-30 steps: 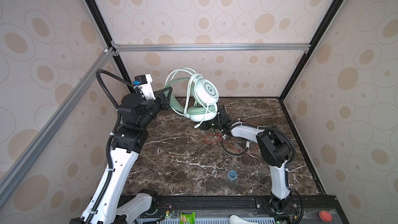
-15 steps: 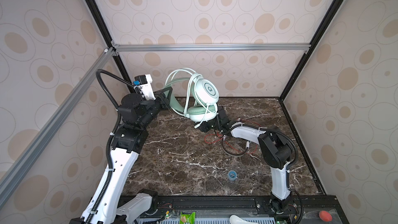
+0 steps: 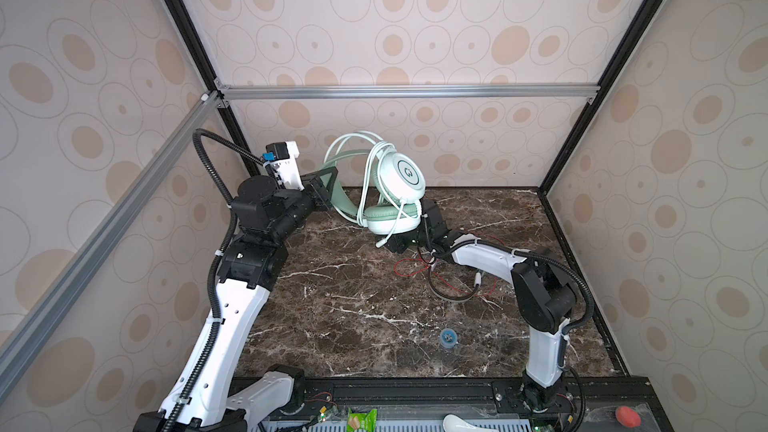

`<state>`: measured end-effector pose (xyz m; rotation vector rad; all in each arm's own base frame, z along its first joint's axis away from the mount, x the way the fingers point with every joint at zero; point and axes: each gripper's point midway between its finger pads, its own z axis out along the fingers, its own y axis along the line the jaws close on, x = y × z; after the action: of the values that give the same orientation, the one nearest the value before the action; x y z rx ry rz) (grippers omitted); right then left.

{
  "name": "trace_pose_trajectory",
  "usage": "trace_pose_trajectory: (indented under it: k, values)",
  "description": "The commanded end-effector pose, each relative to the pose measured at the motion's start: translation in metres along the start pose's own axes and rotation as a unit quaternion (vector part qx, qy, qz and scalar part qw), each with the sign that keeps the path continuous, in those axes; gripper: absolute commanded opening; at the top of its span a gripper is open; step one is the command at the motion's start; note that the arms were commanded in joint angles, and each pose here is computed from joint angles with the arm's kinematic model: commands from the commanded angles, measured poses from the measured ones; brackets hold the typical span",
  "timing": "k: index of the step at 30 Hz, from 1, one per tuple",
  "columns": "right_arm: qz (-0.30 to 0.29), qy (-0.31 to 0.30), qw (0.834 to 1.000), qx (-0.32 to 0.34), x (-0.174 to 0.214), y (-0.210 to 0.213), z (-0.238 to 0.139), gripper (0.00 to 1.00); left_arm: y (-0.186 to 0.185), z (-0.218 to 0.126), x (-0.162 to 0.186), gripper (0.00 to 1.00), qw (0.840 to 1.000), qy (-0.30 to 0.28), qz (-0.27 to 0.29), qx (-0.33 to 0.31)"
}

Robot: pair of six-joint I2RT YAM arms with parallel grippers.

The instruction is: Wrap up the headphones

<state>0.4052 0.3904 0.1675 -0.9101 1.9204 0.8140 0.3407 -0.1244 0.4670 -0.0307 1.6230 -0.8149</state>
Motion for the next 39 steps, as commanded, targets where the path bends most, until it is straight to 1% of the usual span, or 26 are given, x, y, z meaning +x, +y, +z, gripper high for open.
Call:
trace_pose_trajectory:
  k: [1, 4, 7, 9, 14, 17, 21, 24, 31, 36, 39]
  values:
    - [-0.012, -0.009, 1.0, -0.014, -0.005, 0.01, -0.004, 0.53, -0.038, -0.017, -0.044, 0.0, 0.997, -0.06, -0.009, 0.054]
    - [-0.003, -0.015, 1.0, -0.017, -0.005, 0.01, -0.002, 0.52, -0.039, -0.018, -0.044, 0.0, 0.997, -0.06, -0.013, 0.057]
    - [0.004, -0.019, 1.0, -0.022, -0.006, 0.01, 0.001, 0.47, -0.04, -0.018, -0.044, 0.0, 0.996, -0.06, -0.016, 0.057]
    - [0.009, -0.019, 1.0, -0.023, -0.005, 0.009, 0.003, 0.41, -0.04, -0.019, -0.045, 0.0, 0.996, -0.061, -0.017, 0.058]
    - [0.02, -0.018, 0.999, -0.022, -0.003, 0.008, 0.005, 0.22, -0.039, -0.021, -0.045, 0.0, 0.996, -0.063, -0.022, 0.055]
    - [0.028, -0.011, 0.999, -0.021, 0.004, 0.008, 0.006, 0.16, -0.04, -0.022, -0.049, 0.0, 0.996, -0.071, -0.028, 0.054]
    - [0.044, -0.005, 0.999, -0.016, 0.013, 0.008, 0.002, 0.05, -0.034, -0.024, -0.057, 0.0, 0.995, -0.091, -0.039, 0.034]
    - [0.049, 0.011, 0.999, -0.004, 0.022, 0.011, -0.001, 0.0, -0.028, -0.023, -0.064, 0.0, 0.993, -0.106, -0.051, 0.019]
    - [0.054, 0.051, 0.997, 0.005, 0.05, 0.032, -0.011, 0.0, -0.007, -0.012, -0.071, 0.0, 0.986, -0.138, -0.095, -0.015]
    - [0.059, 0.066, 0.996, 0.002, 0.057, 0.049, -0.021, 0.0, 0.013, 0.001, -0.059, 0.0, 0.981, -0.141, -0.126, -0.036]
    - [0.051, 0.079, 0.995, 0.015, 0.057, 0.057, -0.028, 0.0, 0.029, 0.007, -0.049, 0.0, 0.978, -0.144, -0.139, -0.057]
